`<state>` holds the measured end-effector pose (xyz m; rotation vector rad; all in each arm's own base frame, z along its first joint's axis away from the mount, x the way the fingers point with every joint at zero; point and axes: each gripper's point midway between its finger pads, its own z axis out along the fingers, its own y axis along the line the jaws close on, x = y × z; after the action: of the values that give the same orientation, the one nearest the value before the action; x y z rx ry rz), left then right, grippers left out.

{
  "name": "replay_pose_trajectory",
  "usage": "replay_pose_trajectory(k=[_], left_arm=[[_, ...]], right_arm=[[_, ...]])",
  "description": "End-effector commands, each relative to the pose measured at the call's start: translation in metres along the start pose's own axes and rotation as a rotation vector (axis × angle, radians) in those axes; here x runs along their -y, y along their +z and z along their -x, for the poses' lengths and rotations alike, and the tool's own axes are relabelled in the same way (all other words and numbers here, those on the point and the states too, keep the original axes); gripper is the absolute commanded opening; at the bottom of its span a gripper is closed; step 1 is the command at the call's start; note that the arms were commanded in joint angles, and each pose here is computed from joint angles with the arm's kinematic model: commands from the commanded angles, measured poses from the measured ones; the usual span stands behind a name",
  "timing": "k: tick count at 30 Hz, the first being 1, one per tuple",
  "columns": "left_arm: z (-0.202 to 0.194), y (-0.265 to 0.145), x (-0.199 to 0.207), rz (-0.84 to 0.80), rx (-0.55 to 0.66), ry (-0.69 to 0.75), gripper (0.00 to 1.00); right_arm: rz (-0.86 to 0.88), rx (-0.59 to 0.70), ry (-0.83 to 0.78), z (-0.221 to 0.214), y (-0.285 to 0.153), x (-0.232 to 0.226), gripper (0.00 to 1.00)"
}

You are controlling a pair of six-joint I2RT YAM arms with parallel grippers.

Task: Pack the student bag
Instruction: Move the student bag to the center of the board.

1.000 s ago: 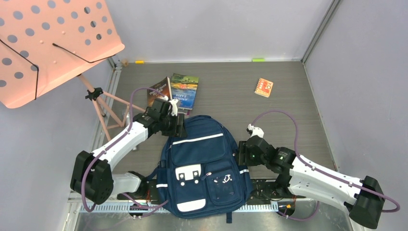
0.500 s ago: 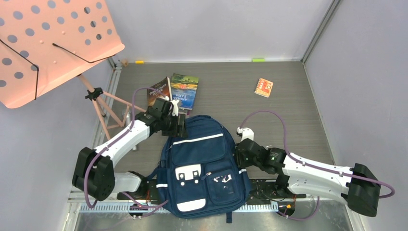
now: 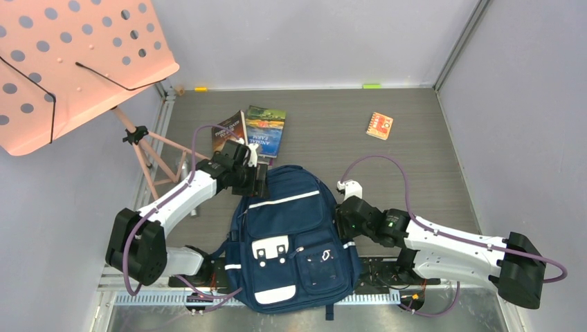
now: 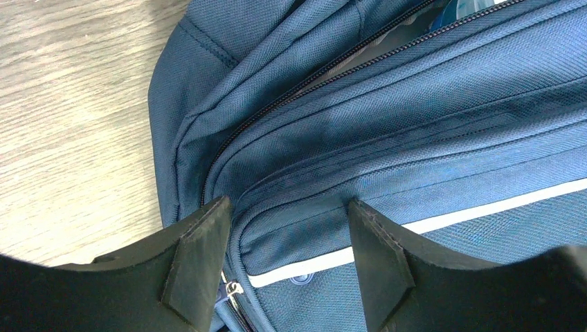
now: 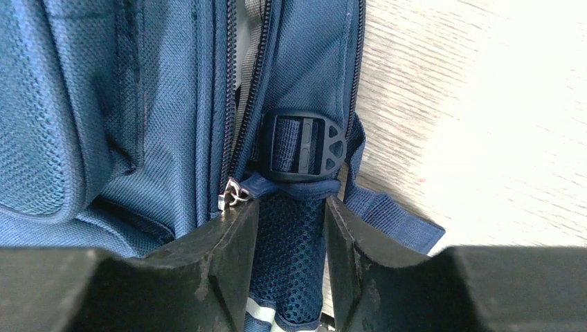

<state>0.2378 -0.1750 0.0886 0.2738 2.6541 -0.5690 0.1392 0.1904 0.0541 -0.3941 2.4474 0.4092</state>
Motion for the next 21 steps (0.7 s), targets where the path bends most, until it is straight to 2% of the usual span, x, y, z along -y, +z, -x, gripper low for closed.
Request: replay_pose_trajectory(k=[1,7,12,16,21], left_arm=[[0.006,-0.004,0.004,-0.008,0.004,0.021,0.65],[0.006,-0.005,0.004,-0.007,0.002,0.024,0.64],[0.004,-0.003,0.002,0.0,-0.017,0.022,0.64],[0.003,-0.001,0.002,0.001,-0.031,0.019,0.63],[0.003,0.0,0.002,0.004,-0.04,0.016,0.63]], right_arm=[[0.061,0.114,0.0,0.041,-0.009,-0.022,0.5],[0.052,0.121,-0.035,0.045,-0.006,-0.023,0.57],[0.053,0.149,-0.088,0.054,-0.002,-0.026,0.57],[0.08,0.169,-0.143,0.06,-0.001,-0.032,0.47],[0.125,0.172,-0.202,0.063,0.0,-0.041,0.25]])
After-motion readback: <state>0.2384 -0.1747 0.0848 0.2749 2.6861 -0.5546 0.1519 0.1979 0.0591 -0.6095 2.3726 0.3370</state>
